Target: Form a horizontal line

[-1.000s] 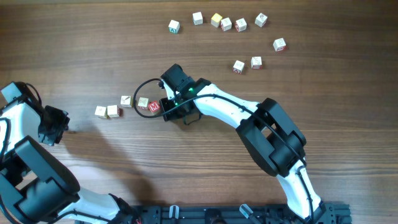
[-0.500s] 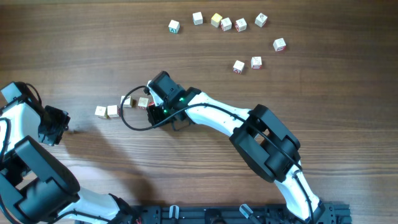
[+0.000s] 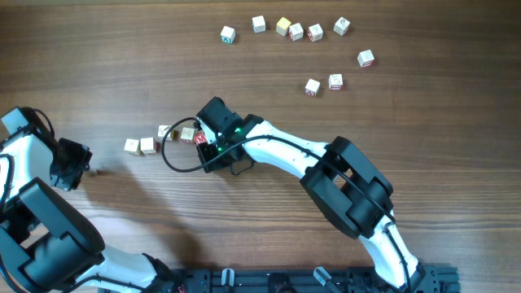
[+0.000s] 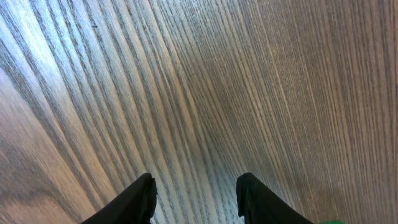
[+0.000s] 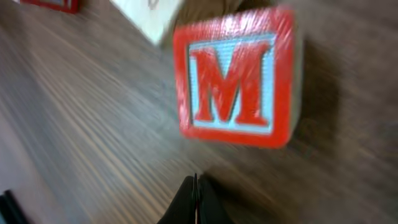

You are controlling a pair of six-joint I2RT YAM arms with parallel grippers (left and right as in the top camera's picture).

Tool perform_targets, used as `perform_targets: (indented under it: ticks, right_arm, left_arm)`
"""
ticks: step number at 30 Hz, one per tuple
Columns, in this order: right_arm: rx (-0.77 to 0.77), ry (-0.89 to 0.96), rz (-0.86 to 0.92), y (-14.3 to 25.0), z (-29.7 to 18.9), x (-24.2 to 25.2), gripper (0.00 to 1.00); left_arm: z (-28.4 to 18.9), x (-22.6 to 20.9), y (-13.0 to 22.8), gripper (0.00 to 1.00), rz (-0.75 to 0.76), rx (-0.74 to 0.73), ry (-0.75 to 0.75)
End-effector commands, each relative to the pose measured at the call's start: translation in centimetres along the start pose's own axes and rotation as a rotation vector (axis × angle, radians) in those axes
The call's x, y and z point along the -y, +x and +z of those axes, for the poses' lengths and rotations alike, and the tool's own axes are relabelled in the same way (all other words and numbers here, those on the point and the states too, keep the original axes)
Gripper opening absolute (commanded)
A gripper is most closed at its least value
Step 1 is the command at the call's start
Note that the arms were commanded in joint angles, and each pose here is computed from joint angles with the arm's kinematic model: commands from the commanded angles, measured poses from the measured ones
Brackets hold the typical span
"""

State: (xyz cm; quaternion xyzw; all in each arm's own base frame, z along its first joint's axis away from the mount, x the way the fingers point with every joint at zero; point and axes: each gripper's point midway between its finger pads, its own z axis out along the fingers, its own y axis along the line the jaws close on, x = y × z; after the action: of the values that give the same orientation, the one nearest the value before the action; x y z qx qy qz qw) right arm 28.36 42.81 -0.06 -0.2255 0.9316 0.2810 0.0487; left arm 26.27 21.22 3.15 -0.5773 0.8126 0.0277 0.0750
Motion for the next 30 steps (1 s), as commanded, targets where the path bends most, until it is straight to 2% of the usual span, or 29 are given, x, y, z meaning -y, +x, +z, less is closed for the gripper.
perform_targets:
  ticks: [1,19,22,24,26,28,29,30]
  right_arm:
    - [0.039,0.066,-0.006,-0.6,0.9,1.7,0.04]
    - [0.182,0.010,-0.082,-4.1,0.6,0.0,0.06]
    - [0.145,-0.008,-0.075,-3.3,0.7,-0.1,0.04]
    - [0.061,-0.044,-0.052,-1.5,0.7,-0.5,0.04]
    - [-0.023,-0.029,-0.017,0.5,0.2,-0.1,0.04]
    - [-0.065,0.071,0.023,1.8,-0.2,1.8,0.04]
    - [-0.067,0.141,0.046,2.1,-0.3,3.1,0.04]
    - [-0.056,0.206,0.085,2.1,-0.5,4.2,0.04]
  left_arm:
    - [0.4,0.0,0.1,0.46,0.000,-0.013,0.001]
    - [0.4,-0.1,0.2,0.49,0.001,-0.016,-0.001]
    - [0.4,-0.1,0.2,0.49,0.001,-0.017,-0.001]
    - [0.4,-0.1,0.2,0.50,0.001,-0.016,-0.001]
    - [0.4,-0.1,0.2,0.55,0.001,-0.016,-0.001]
    - [0.4,-0.1,0.2,0.68,0.000,-0.017,0.000]
    - [0.4,0.2,0.4,0.79,0.001,-0.029,0.017]
    - [0.4,0.7,0.6,0.96,0.000,-0.044,0.042]
